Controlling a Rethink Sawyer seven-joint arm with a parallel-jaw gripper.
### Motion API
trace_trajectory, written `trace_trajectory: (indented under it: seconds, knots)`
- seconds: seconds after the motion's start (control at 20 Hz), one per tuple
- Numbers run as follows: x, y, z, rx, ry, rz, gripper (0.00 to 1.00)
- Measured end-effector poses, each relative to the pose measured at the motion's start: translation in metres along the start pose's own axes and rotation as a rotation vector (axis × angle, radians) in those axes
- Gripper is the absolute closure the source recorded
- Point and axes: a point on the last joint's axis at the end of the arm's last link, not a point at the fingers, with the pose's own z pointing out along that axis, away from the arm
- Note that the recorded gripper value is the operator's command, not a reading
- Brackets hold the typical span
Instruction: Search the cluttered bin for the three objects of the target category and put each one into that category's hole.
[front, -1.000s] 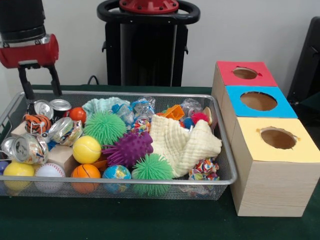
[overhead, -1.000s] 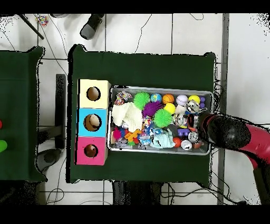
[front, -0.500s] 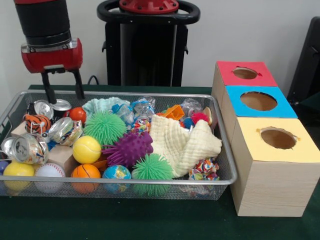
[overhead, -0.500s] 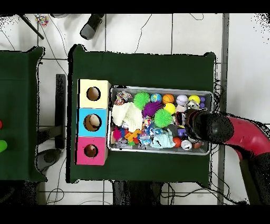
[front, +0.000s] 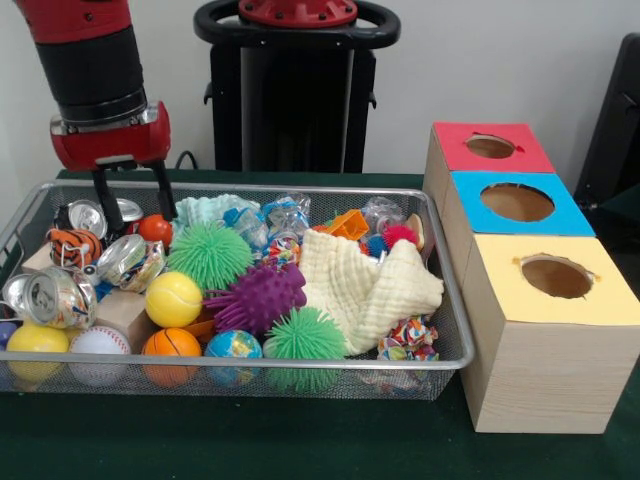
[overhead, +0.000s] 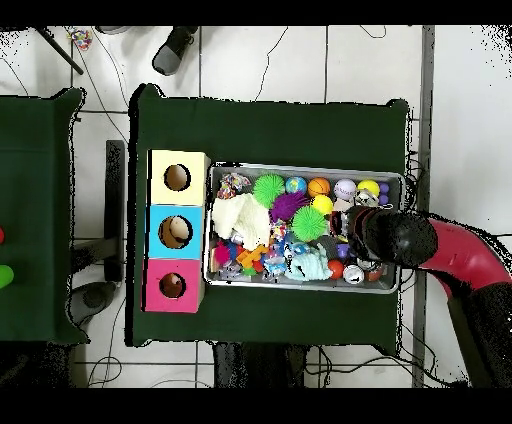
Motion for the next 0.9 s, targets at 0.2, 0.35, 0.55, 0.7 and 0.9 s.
trace_trajectory:
  seconds: [0.2,0.35,0.55,0.7,0.9]
  knots:
    - [0.010,-0.012,-0.003,0.000,0.003,0.022,0.00]
    - [0.025,-0.018,-0.014,0.008,0.007,0.034,0.00]
    - [0.052,-0.016,-0.031,0.025,0.011,0.039,0.00]
    - [0.069,-0.009,-0.042,0.035,0.009,0.038,0.00]
    - [0.089,0.005,-0.053,0.042,0.014,0.036,0.00]
